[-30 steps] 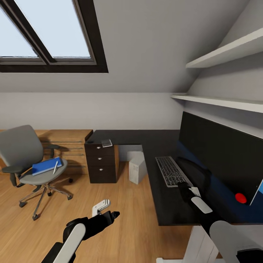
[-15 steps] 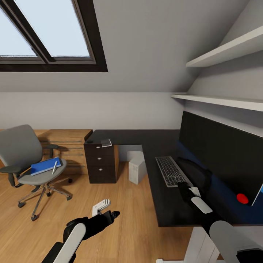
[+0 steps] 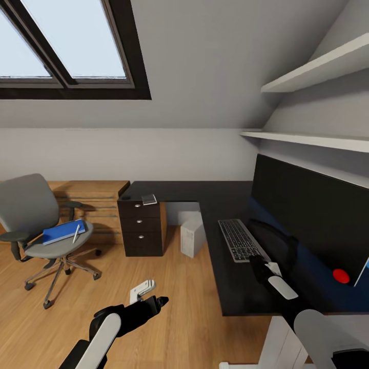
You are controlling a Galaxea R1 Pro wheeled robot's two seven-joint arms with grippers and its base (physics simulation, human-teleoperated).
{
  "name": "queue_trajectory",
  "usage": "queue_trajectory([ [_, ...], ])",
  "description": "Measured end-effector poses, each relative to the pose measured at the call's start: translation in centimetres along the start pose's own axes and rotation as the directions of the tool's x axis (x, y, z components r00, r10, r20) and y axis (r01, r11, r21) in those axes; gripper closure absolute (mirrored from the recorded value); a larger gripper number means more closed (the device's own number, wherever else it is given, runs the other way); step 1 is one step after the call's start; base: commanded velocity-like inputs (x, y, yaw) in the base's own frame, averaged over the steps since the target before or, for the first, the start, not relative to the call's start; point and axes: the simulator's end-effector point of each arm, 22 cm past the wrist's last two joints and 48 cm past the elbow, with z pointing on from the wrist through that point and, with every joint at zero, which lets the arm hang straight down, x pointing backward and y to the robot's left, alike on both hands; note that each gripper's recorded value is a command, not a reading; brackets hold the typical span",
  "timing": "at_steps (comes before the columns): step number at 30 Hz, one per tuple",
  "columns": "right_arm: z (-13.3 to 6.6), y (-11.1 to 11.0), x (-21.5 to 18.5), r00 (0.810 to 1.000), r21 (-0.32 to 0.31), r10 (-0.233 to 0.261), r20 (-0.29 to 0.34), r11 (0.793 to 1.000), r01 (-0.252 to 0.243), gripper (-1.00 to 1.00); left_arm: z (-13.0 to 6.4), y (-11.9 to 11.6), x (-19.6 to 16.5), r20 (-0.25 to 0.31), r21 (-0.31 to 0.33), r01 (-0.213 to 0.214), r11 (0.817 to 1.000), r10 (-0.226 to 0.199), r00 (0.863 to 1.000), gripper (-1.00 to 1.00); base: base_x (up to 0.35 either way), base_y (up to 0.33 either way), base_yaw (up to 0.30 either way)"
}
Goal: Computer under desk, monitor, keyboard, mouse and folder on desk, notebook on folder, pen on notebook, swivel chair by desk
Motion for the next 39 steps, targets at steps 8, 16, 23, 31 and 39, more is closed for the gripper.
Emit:
queue_trajectory([
  [8,0.00,-0.01,0.01,1.000,0.000,0.000,0.000,1.000,0.000,1.00,-0.02,-0.15,-0.06,0.000,0.012,0.001,1.000,-0.001,1.000,-1.00,0.000,0.000,0.000],
  [16,0.00,-0.01,-0.02,1.000,-0.001,-0.001,0.001,1.000,0.001,1.00,0.01,-0.06,-0.03,-0.001,0.013,0.003,1.000,-0.003,1.000,-1.00,0.013,-0.120,0.000],
  [23,-0.01,0.00,0.00,1.000,-0.001,-0.002,0.002,1.000,0.002,1.00,0.02,0.03,-0.04,-0.001,0.011,0.003,1.000,-0.003,1.000,-1.00,0.023,-0.015,0.000],
  [31,0.00,0.02,0.08,1.000,-0.001,-0.003,0.001,1.000,0.003,1.00,0.03,0.00,-0.01,-0.002,0.012,0.005,1.000,-0.005,1.000,-1.00,0.019,-0.001,0.000],
  [39,0.00,0.02,0.09,1.000,-0.001,-0.006,0.001,1.000,0.006,1.00,0.03,0.10,-0.05,-0.001,0.011,0.006,1.000,-0.006,1.000,-1.00,0.001,0.000,0.000],
])
